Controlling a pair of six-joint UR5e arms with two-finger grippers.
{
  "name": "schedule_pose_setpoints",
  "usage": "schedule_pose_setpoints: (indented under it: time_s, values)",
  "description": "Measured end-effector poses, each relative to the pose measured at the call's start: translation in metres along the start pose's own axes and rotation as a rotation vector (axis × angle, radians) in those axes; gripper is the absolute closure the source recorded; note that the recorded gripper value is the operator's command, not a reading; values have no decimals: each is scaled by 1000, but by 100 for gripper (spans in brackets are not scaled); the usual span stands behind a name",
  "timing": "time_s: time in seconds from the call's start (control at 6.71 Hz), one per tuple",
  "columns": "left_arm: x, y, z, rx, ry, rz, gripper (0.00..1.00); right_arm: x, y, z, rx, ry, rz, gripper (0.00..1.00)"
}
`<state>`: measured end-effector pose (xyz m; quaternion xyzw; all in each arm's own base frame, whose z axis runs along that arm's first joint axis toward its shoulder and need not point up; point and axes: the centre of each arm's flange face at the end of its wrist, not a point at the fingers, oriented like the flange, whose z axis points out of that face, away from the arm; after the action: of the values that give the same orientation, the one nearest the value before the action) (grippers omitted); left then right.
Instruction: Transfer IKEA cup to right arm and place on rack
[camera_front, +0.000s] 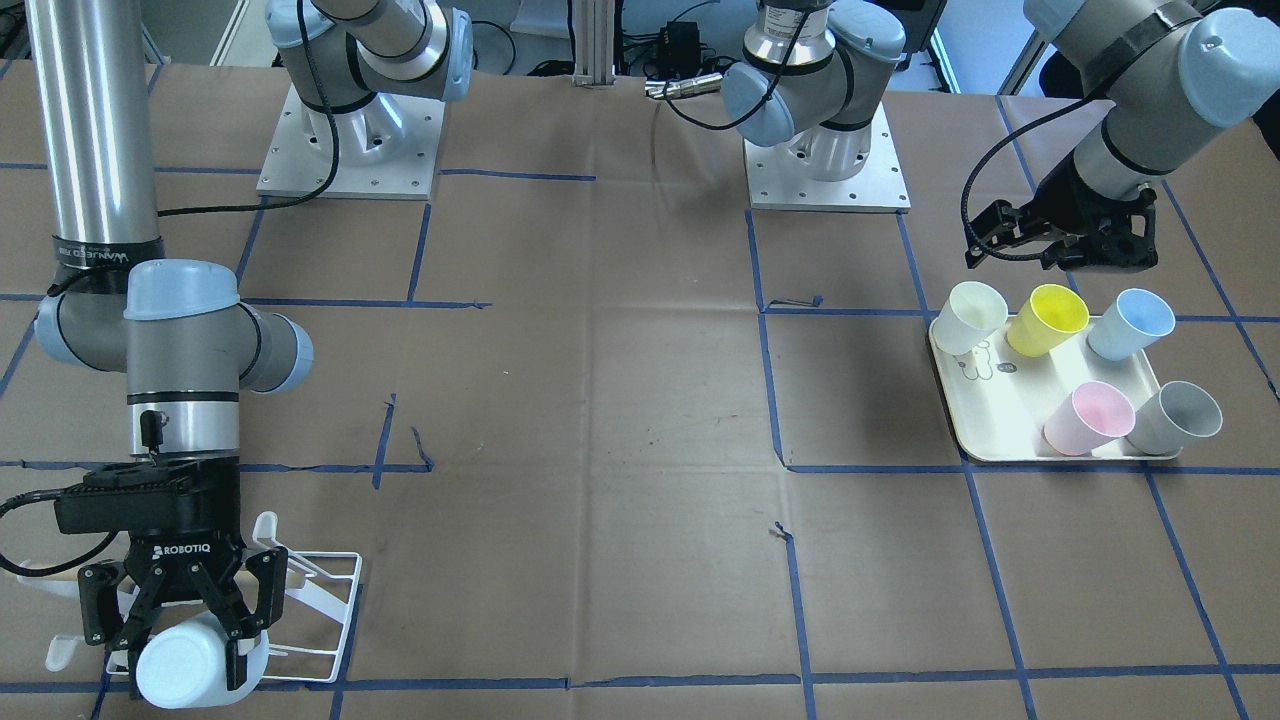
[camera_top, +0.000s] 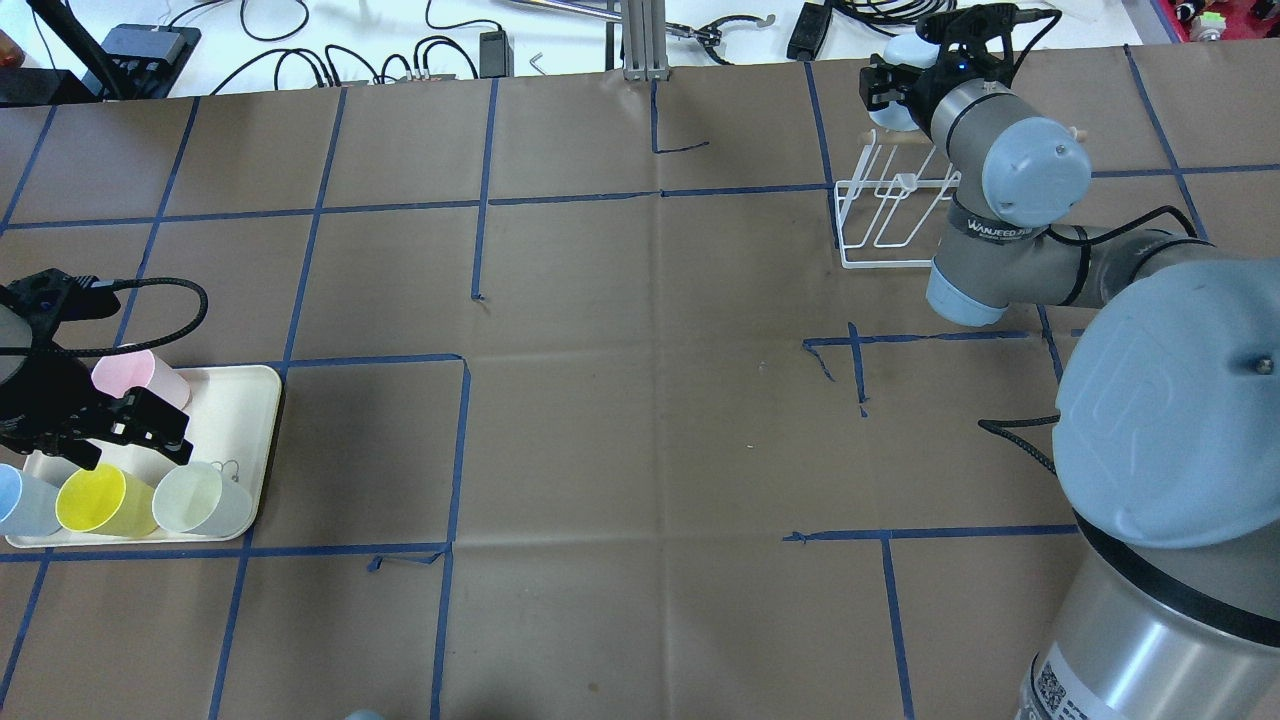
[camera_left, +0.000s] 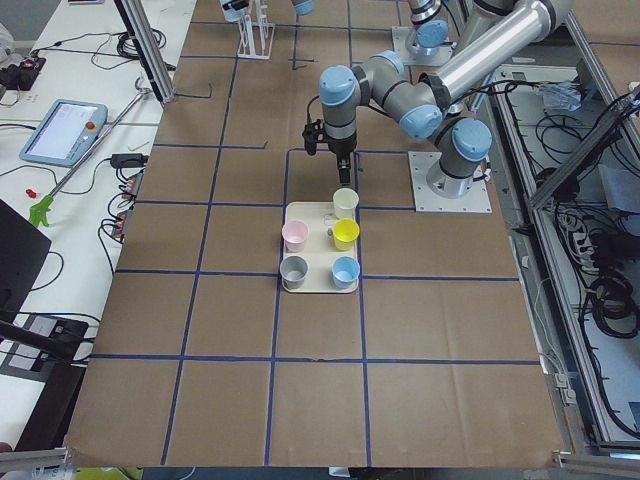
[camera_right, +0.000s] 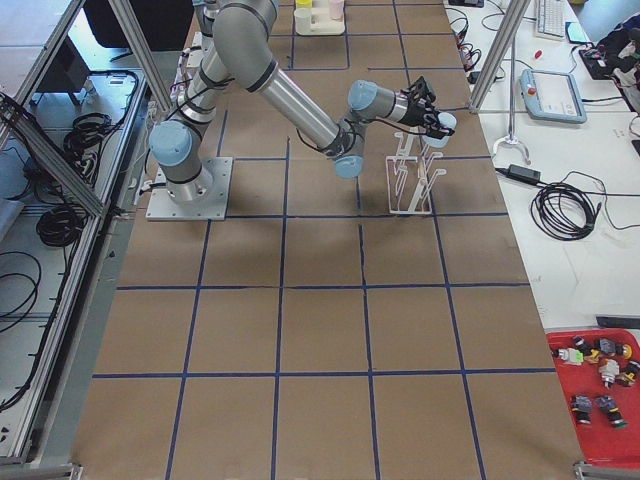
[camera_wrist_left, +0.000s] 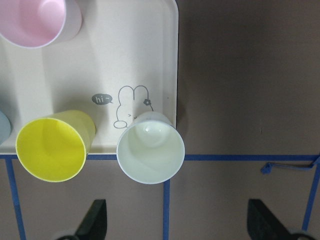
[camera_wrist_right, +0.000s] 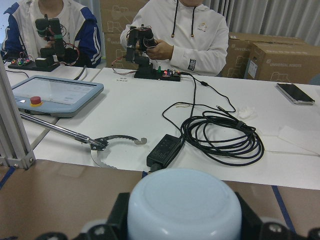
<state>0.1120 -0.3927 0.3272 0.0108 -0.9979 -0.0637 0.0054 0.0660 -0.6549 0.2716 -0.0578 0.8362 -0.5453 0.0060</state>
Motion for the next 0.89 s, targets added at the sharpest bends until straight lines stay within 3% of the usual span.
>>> schedule_pose_setpoints:
  time_s: [0.6, 0.89]
  values:
    - [11, 4, 65, 0, 19, -65, 1, 1, -5, -5, 1, 7, 7, 0]
    - [7, -6, 81, 1, 16, -69, 1, -1, -29, -20, 38, 13, -1, 0]
